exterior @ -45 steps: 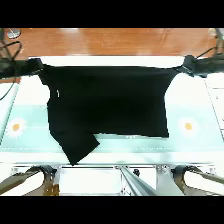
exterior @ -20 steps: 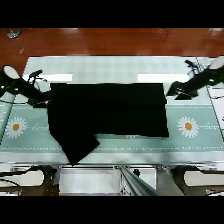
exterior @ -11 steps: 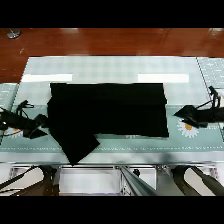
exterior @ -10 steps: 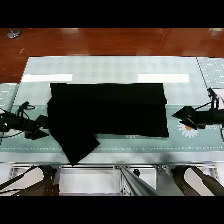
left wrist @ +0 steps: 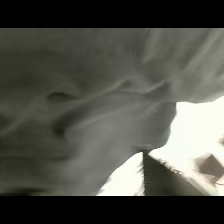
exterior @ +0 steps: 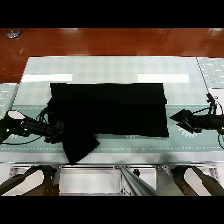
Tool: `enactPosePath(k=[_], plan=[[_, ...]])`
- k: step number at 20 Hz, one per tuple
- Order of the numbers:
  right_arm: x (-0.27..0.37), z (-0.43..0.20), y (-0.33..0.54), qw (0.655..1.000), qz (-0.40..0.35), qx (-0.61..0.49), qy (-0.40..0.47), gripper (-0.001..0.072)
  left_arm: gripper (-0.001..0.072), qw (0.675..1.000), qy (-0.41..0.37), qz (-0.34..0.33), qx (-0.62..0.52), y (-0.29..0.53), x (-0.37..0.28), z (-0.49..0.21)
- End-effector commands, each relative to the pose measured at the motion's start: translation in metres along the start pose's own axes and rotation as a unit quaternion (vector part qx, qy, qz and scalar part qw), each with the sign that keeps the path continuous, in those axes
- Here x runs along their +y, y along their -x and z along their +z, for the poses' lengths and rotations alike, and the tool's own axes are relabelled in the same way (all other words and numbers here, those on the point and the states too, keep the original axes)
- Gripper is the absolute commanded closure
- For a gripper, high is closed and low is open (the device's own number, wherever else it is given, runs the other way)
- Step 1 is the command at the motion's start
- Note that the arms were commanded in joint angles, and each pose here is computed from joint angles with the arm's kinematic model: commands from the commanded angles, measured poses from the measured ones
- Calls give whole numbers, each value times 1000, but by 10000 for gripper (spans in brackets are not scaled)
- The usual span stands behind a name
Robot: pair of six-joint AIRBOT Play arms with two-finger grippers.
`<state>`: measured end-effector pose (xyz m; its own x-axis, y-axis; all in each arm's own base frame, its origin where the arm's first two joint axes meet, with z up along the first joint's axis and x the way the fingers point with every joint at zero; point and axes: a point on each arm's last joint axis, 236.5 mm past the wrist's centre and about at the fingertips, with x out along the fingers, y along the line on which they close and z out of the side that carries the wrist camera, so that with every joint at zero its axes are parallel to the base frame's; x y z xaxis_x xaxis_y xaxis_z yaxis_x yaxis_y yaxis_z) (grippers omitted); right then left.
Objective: Fold the shirts.
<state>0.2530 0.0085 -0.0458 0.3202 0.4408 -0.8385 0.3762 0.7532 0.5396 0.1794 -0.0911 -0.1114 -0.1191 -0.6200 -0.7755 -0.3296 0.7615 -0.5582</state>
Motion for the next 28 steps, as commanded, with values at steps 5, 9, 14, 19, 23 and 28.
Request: enactPosePath(k=[5, 9, 14, 19, 23, 28], plan=[[-49, -59, -7, 989, -88, 105, -46, 99, 688, 997, -38, -57, -31, 12, -29, 3], [-26, -73, -29, 990, -14, 120, -69, 99, 688, 993, -43, -88, -73, 23, -50, 14], [3, -46, -49, 987, 73, 91, -109, 99, 688, 991, -43, -87, -88, 25, -50, 20], [21, -52, -72, 987, 58, 141, -52, 185, 688, 991, -42, -85, -94, 26, -49, 23], [49, -25, -61, 989, 68, 130, 25, 686, 688, 986, -60, -86, -129, 51, -57, 44], [69, 40, -34, 995, 47, 63, 58, 686, 689, 965, -55, -68, -246, 119, -44, 112]])
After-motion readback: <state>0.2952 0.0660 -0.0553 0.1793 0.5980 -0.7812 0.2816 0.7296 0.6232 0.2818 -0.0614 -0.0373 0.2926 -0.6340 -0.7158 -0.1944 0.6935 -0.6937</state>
